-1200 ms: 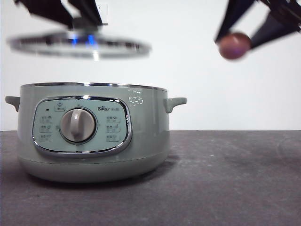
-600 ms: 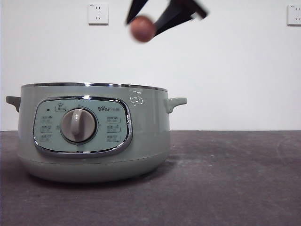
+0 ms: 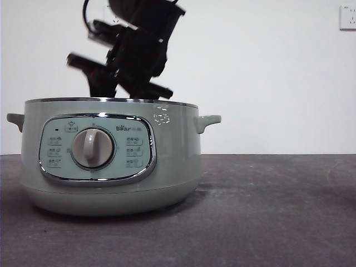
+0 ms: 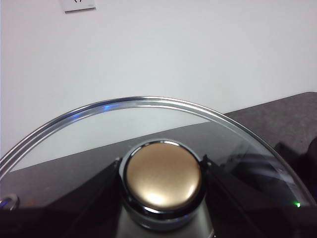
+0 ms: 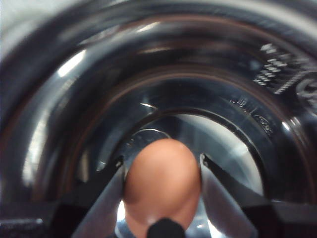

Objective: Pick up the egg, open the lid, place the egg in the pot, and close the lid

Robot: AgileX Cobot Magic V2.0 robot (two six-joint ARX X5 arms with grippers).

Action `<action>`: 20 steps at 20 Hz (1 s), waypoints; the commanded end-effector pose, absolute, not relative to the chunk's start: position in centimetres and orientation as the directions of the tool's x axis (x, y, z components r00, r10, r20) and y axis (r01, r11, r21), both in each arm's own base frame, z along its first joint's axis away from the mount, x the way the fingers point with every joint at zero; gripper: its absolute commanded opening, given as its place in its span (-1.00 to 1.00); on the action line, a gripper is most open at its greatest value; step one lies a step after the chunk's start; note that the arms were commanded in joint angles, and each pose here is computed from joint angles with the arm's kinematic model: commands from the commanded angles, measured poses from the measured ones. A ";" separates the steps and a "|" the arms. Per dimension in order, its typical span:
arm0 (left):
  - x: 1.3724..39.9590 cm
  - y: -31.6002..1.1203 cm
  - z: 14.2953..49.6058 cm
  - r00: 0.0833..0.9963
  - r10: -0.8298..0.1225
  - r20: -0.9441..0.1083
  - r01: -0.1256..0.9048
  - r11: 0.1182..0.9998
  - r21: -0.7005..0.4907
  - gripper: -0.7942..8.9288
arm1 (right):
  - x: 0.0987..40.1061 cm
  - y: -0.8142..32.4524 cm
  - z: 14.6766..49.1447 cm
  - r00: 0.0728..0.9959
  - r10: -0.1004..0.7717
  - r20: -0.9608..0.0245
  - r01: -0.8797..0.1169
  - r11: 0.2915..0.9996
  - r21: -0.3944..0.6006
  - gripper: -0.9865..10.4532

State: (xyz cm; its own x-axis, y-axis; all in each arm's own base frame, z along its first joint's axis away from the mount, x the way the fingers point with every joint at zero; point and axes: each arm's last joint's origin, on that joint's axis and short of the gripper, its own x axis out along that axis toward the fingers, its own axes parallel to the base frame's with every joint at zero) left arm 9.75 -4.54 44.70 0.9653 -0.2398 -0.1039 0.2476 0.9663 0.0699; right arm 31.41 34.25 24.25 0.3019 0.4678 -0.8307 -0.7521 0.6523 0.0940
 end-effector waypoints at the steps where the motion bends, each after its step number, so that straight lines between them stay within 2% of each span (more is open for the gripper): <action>1: 9.2 -4.2 45.6 0.971 -0.237 -0.031 0.239 0.969 0.063 -0.85 | 31.5 35.0 22.8 0.307 0.439 -0.844 -0.767 0.639 0.053 -0.85; 4: 9.2 -4.2 45.6 0.971 -0.237 -0.037 0.239 0.969 0.064 -0.85 | 31.8 35.2 21.7 0.324 0.398 -0.858 -0.765 0.645 0.010 -0.85; 9: 9.2 -4.2 45.6 0.971 -0.237 -0.037 0.239 0.969 0.065 -0.85 | 31.8 34.9 21.3 0.306 0.371 -0.877 -0.777 0.629 -0.005 -0.81; 13: 9.2 -4.2 45.3 0.970 -0.236 -0.063 0.241 0.968 0.072 -0.85 | 31.8 34.9 21.2 0.304 0.368 -0.879 -0.769 0.640 0.002 -0.10; 14: 9.2 -4.2 45.2 0.969 -0.236 -0.071 0.241 0.968 0.074 -0.85 | 31.7 34.9 21.2 0.304 0.370 -0.878 -0.762 0.648 0.009 -0.04; 16: 9.2 -4.2 45.2 0.969 -0.236 -0.073 0.241 0.967 0.076 -0.85 | 31.7 34.7 21.9 0.314 0.377 -0.871 -0.754 0.656 0.012 -0.04; 19: 9.2 -4.2 45.2 0.969 -0.236 -0.073 0.241 0.968 0.077 -0.85 | 31.4 32.9 25.6 0.362 0.389 -0.847 -0.721 0.693 0.010 -0.06; 20: 9.2 -4.2 45.2 0.969 -0.236 -0.073 0.241 0.967 0.077 -0.85 | 31.2 31.6 27.5 0.410 0.358 -0.839 -0.691 0.722 -0.030 -0.06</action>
State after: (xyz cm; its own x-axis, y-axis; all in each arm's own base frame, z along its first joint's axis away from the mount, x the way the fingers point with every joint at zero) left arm 9.73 -4.53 44.26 0.9600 -0.2373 -0.1485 0.2511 0.9644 0.0826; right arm 31.05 31.46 27.44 0.4142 0.3334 -0.8470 -0.6923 0.7195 -0.0553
